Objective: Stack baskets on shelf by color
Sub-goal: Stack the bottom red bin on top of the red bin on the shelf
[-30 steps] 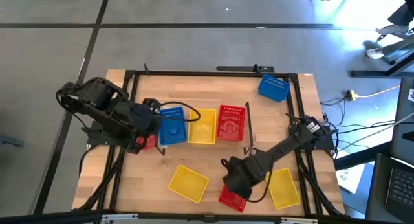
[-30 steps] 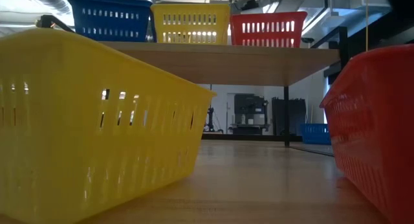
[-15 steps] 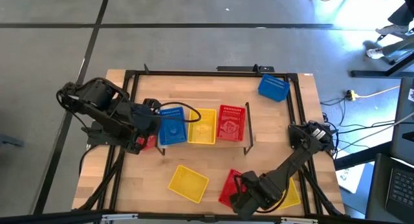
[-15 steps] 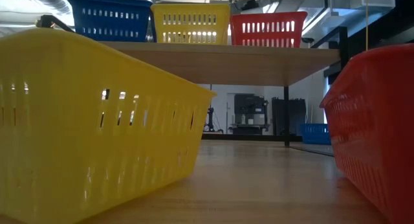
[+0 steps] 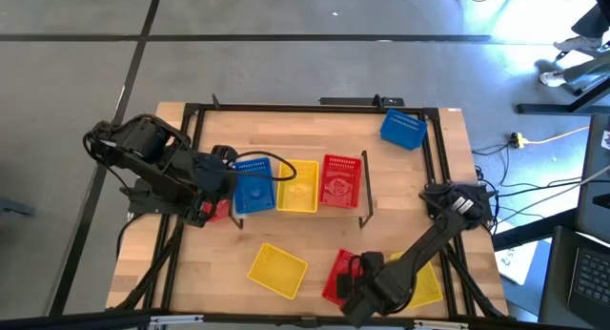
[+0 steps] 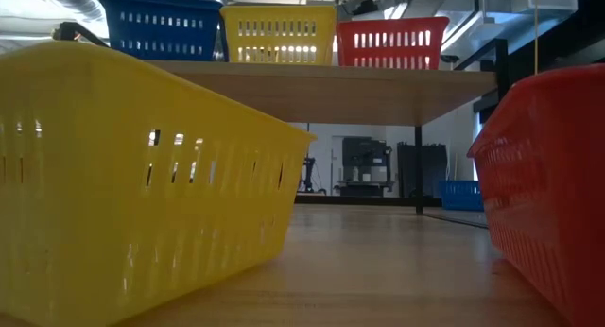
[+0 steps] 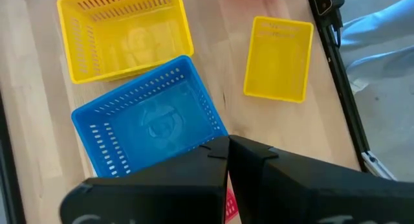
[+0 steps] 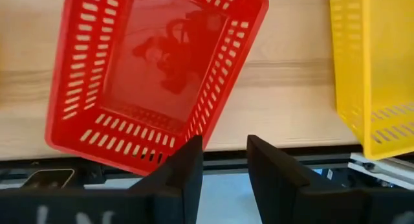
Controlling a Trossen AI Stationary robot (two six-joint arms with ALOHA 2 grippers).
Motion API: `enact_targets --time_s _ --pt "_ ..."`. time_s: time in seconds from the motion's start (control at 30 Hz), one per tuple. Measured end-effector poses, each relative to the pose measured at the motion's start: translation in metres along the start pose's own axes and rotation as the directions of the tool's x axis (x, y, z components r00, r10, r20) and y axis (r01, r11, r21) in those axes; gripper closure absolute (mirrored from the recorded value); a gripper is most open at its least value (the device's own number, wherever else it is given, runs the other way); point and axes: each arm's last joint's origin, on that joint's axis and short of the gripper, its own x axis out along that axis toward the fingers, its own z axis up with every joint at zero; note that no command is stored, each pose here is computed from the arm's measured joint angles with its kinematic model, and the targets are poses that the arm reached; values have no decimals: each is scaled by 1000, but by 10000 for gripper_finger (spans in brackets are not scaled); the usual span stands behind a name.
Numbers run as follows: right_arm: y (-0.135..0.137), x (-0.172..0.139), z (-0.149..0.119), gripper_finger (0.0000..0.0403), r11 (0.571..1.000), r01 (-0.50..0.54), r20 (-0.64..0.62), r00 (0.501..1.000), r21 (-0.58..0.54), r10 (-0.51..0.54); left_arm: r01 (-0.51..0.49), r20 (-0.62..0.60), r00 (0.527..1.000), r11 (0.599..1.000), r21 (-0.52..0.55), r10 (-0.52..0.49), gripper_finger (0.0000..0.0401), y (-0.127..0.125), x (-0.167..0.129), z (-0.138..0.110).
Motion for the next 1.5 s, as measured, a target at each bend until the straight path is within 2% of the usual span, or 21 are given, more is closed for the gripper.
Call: enact_targets --time_s 0.37,0.67,0.8,0.9,1.07,1.27,1.5 --pt "9 40 -6 286 998 68 69 995 9 -69 0 0 1000 1000 0 0 401 0 0 0" --pt "12 57 -7 286 996 94 109 990 11 -95 0 0 1000 1000 1 0 401 0 0 0" --pt "14 66 -6 293 994 98 150 985 -53 -90 0 0 1000 1000 1 0 401 0 0 0" --pt "16 66 -4 316 995 86 164 984 -53 -77 0 0 1000 1000 1 0 401 0 0 0" --pt "16 66 -2 389 994 91 178 981 -59 -79 0 0 1000 1000 1 0 401 0 0 0" --pt "16 61 -2 398 993 86 168 983 -83 -71 0 0 1000 1000 1 0 401 0 0 0" --pt "11 14 -1 401 995 -4 72 997 -96 11 0 0 1000 1000 0 0 401 0 0 0"
